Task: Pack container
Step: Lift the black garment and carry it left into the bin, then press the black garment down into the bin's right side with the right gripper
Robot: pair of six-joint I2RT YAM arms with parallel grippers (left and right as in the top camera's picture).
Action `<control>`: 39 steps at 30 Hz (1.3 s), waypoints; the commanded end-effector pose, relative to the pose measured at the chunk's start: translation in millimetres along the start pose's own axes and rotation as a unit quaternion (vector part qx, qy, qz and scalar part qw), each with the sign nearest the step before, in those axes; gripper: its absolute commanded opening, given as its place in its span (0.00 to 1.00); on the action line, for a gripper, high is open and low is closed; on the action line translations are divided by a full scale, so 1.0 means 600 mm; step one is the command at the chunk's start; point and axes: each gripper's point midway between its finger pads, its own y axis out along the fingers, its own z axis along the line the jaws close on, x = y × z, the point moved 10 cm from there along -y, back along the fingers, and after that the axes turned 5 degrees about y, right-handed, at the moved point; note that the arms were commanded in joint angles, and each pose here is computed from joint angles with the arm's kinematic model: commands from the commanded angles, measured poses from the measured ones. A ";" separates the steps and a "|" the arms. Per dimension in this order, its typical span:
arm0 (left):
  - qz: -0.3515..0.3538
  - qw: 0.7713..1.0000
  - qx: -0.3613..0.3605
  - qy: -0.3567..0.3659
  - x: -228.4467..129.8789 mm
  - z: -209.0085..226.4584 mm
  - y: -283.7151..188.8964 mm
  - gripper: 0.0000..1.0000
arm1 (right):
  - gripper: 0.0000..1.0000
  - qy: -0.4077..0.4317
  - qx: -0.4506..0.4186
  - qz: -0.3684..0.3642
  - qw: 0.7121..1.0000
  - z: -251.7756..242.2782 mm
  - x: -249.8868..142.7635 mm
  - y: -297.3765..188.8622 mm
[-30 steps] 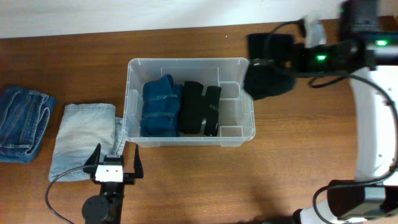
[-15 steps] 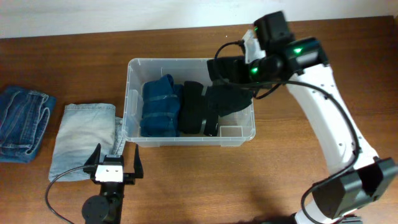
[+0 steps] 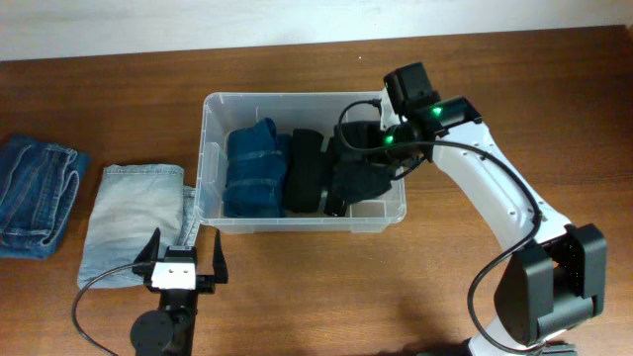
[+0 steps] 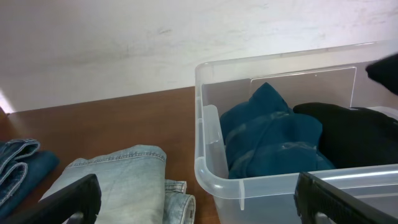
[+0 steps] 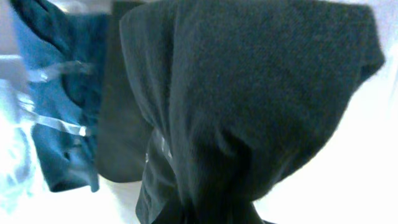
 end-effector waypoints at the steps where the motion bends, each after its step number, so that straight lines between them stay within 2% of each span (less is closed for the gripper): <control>1: -0.001 1.000 -0.001 0.008 -0.003 0.000 0.000 0.99 | 0.04 -0.013 -0.011 -0.009 1.000 0.003 -0.001 0.002; 7: -0.001 1.000 -0.001 0.008 -0.003 0.000 0.000 1.00 | 0.05 -0.026 -0.047 -0.024 0.998 0.005 -0.003 0.006; 18: -0.001 1.000 -0.001 0.008 -0.003 0.000 0.000 0.99 | 0.05 -0.045 -0.063 -0.029 0.997 0.023 -0.013 0.013; 21: -0.001 1.000 -0.001 0.008 -0.003 0.000 0.000 1.00 | 0.04 -0.046 -0.051 -0.030 0.997 0.028 -0.012 0.014; 27: -0.001 1.000 -0.001 0.008 -0.003 0.000 0.000 0.99 | 0.04 -0.055 0.037 -0.017 0.998 0.052 -0.009 0.014; 34: -0.001 1.000 -0.001 0.008 -0.003 0.000 0.000 0.99 | 0.04 -0.053 0.032 -0.014 0.998 0.050 -0.011 0.016; 39: -0.001 1.000 -0.001 0.008 -0.003 0.000 0.000 0.99 | 0.04 -0.037 -0.002 -0.023 0.999 0.035 -0.014 0.027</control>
